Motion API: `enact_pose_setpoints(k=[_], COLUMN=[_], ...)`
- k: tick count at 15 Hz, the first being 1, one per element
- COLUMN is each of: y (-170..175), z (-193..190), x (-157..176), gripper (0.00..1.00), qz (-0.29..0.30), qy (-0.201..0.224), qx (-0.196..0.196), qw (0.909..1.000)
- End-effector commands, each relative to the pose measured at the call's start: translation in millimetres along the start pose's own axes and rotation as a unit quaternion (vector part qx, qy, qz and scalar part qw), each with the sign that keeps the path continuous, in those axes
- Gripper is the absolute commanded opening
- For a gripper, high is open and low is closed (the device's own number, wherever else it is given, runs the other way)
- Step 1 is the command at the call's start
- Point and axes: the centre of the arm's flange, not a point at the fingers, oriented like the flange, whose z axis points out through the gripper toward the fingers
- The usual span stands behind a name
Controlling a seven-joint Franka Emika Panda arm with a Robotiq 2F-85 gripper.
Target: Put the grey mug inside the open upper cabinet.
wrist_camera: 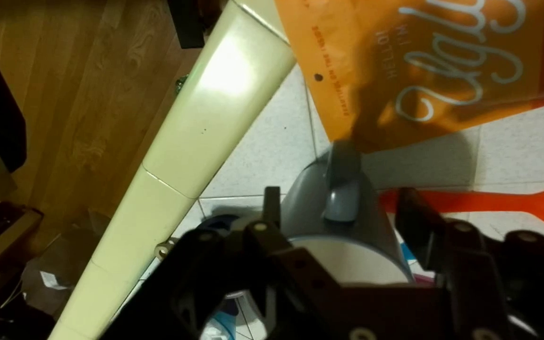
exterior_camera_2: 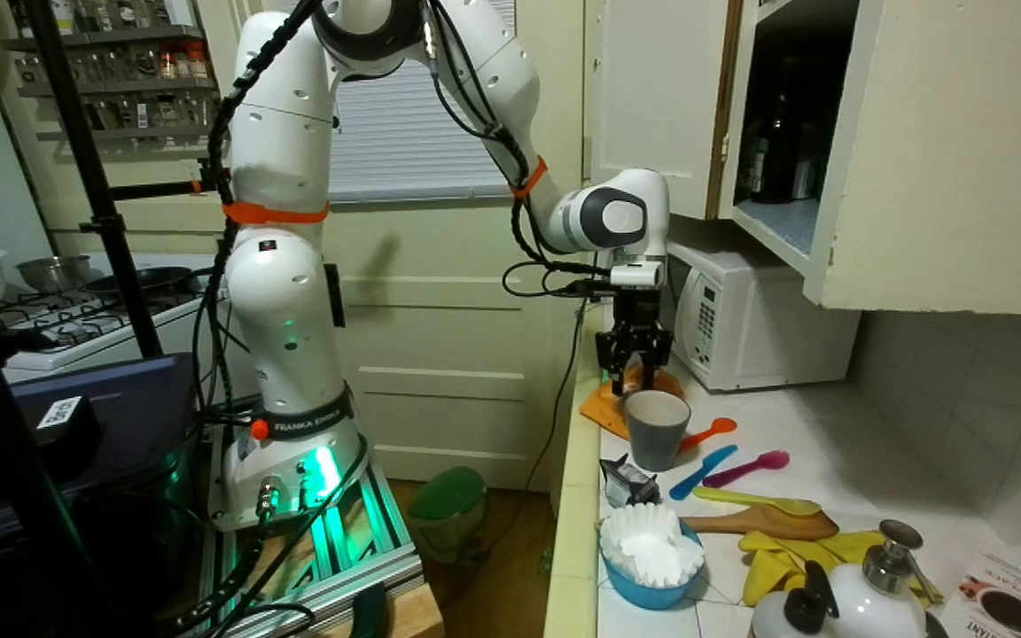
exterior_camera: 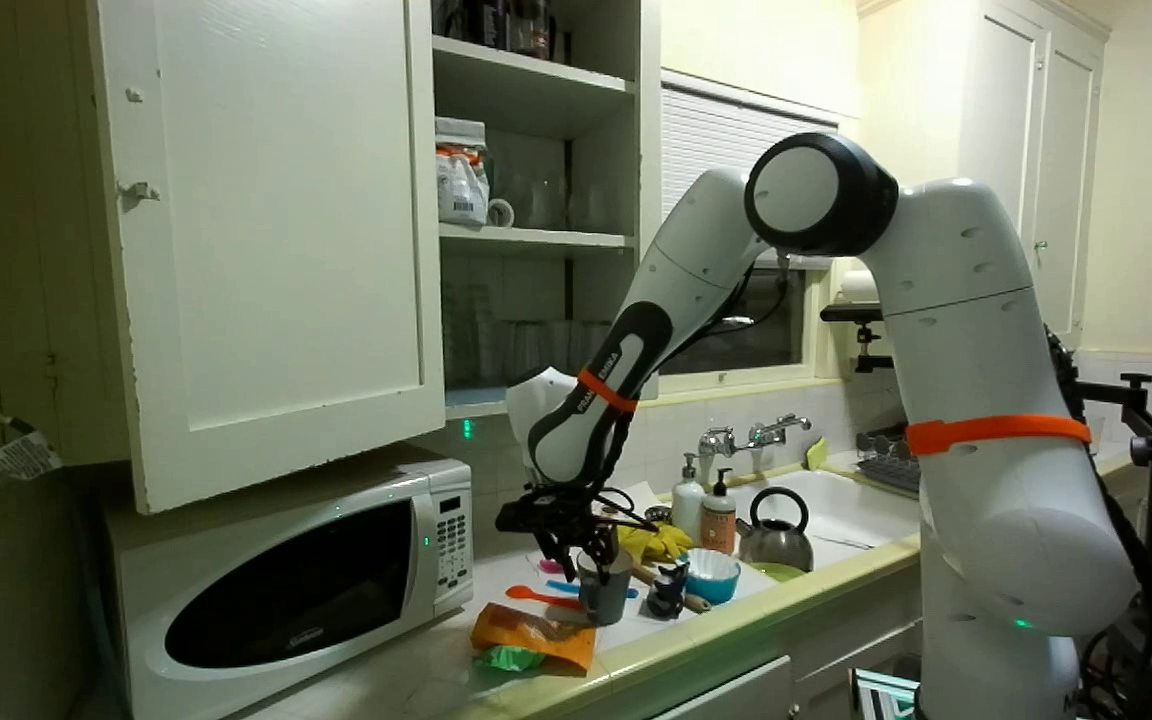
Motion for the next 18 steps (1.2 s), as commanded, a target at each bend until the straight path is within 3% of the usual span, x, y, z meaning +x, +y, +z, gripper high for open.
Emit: enact_pose_setpoints(k=[1,3,6,8,12,17,18], y=[1.4,1.5,2.4,2.6,2.7,2.9,3.2], z=[6.0,8.4,12.0,15.5,18.1,17.5,16.8], x=[1.7,1.2,2.1,1.6,0.4,0.8,0.9], gripper=[0.87,0.84,0.69,0.67,0.43,0.01,0.00], qz=[0.002,0.000,-0.004,-0.003,0.000,0.001,-0.001], qy=[-0.004,-0.005,-0.010,-0.012,-0.014,-0.010,-0.008], qx=[-0.002,-0.004,-0.009,-0.012,-0.015,-0.015,-0.016], qw=[1.0000,1.0000,0.9999,0.9999,0.9998,0.9998,0.9998])
